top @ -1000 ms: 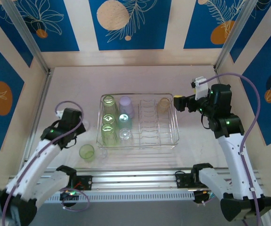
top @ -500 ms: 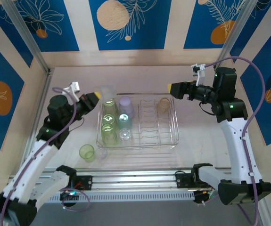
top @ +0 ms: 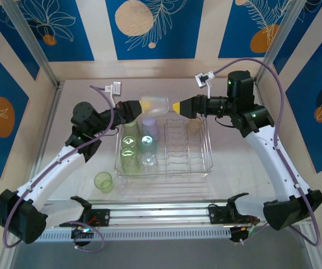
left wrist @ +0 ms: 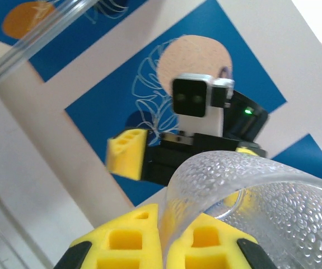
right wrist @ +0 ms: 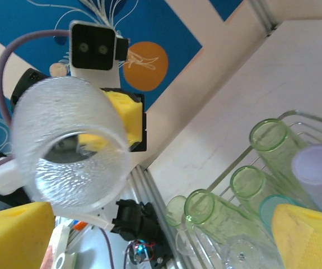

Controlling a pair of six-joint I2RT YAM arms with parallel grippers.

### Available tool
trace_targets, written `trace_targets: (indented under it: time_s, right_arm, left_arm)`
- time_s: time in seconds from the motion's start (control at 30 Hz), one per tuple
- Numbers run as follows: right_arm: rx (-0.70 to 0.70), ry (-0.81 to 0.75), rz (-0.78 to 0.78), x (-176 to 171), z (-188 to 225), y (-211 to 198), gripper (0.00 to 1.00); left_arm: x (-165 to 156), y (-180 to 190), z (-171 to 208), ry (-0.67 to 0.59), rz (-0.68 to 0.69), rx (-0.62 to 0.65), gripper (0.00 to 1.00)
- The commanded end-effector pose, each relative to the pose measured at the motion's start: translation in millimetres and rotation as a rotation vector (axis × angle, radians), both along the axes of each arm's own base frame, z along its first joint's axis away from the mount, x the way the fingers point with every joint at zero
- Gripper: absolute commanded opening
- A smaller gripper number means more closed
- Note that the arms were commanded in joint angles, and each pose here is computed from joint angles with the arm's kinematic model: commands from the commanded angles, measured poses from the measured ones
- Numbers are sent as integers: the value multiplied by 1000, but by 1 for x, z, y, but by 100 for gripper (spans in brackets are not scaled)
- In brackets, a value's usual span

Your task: Load the cups into the dish rack

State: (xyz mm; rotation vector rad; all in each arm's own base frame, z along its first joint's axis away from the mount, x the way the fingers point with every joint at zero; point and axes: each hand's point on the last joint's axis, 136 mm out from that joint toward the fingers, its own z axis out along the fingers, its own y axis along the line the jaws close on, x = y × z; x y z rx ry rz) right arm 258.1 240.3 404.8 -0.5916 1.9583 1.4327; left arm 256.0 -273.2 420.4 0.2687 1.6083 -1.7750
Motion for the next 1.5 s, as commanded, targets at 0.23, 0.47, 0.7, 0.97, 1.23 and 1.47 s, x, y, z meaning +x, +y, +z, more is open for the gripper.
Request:
trace_targets:
  time_s: [0.23,0.47,0.7,0.97,1.23,1.47]
  right_arm:
    - [108,-38,168,-23,30,26,99]
    - [126,-48,31,-11,30,3,99]
    - [170,-35,49,-14,36,0,99]
    - [152,6,176,-25,29,24,99]
    - [136,16,229,-26,26,38,100]
    - [139,3,220,-23,28,37,90]
  left_arm:
    - [-11,-12,22,-91,-67,-64,0]
    - [-10,-11,16,-80,-58,-56,0]
    - [-8,-13,12,-69,-59,-64,0]
    - [-6,-18,10,-60,-73,-64,0]
    - [-6,-24,6,-57,-88,-58,0]
    - [-5,-27,0,-45,-97,-50,0]
